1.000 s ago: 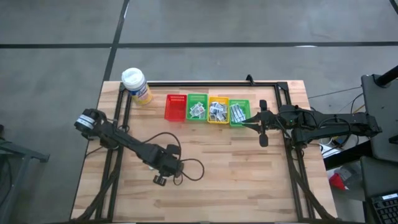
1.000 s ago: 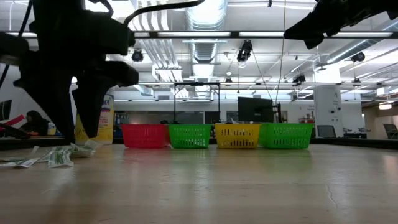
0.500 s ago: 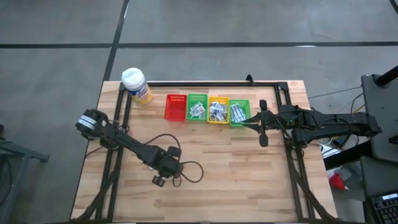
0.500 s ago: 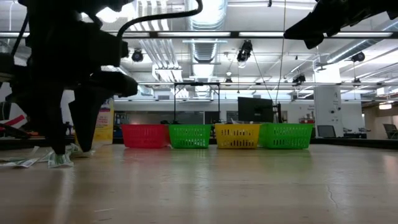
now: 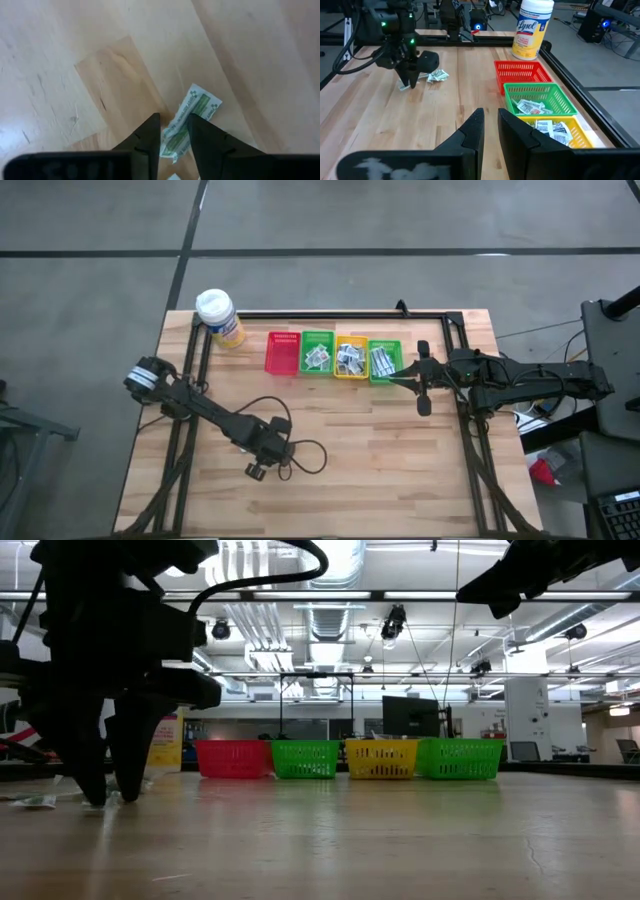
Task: Pick & Place First Aid Supplies
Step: Put the green bandage into the red bin
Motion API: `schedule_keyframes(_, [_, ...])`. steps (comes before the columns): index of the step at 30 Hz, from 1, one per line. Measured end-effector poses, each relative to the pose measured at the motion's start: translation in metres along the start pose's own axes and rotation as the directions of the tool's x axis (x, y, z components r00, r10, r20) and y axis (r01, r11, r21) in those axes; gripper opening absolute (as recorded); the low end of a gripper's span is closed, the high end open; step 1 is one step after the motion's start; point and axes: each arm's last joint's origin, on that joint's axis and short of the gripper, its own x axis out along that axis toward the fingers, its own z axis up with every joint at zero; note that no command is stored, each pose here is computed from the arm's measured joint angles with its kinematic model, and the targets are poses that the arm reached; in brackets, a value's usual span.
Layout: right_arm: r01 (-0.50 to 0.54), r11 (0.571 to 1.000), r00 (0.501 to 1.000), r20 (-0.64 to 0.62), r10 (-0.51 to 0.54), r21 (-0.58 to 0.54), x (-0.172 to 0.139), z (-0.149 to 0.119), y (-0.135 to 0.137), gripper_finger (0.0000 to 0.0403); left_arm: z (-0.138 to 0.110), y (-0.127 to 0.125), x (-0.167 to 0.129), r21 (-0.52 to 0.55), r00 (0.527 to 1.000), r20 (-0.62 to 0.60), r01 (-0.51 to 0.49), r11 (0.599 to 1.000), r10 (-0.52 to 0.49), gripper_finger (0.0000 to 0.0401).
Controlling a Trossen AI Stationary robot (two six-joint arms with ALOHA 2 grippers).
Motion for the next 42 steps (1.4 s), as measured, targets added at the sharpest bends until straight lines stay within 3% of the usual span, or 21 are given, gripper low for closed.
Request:
schedule_keyframes(10, [0.0, 1.0, 1.0, 0.001, 0.0, 0.001, 0.0, 0.0, 0.0, 0.0052, 0.006, 0.0, 0.001, -0.01, 0.998, 0.059, 0.003, 1.0, -0.002, 0.0007])
schedule_keyframes(19, [0.0, 1.0, 1.0, 0.001, 0.0, 0.0, 0.0, 0.0, 0.0, 0.0052, 0.01, 0.001, -0.001, -0.06, 0.996, 0.094, 0.011, 0.998, -0.006, 0.0002])
schedule_keyframes(25, [0.0, 1.0, 1.0, 0.0, 0.0, 0.001, 0.0, 0.0, 0.0, 0.0052, 0.026, 0.004, -0.01, -0.088, 0.989, 0.149, 0.017, 0.996, -0.004, 0.0])
schedule_keyframes(37, [0.0, 1.0, 1.0, 0.0, 0.0, 0.0, 0.0, 0.0, 0.0, 0.0052, 0.07, 0.009, -0.075, -0.083, 0.981, 0.192, 0.006, 0.996, 0.011, 0.0])
schedule_keyframes(42, [0.0, 1.0, 1.0, 0.0, 0.0, 0.0, 0.0, 0.0, 0.0, 0.0052, 0.086, 0.014, -0.114, -0.098, 0.97, 0.219, -0.08, 0.992, 0.1, 0.0])
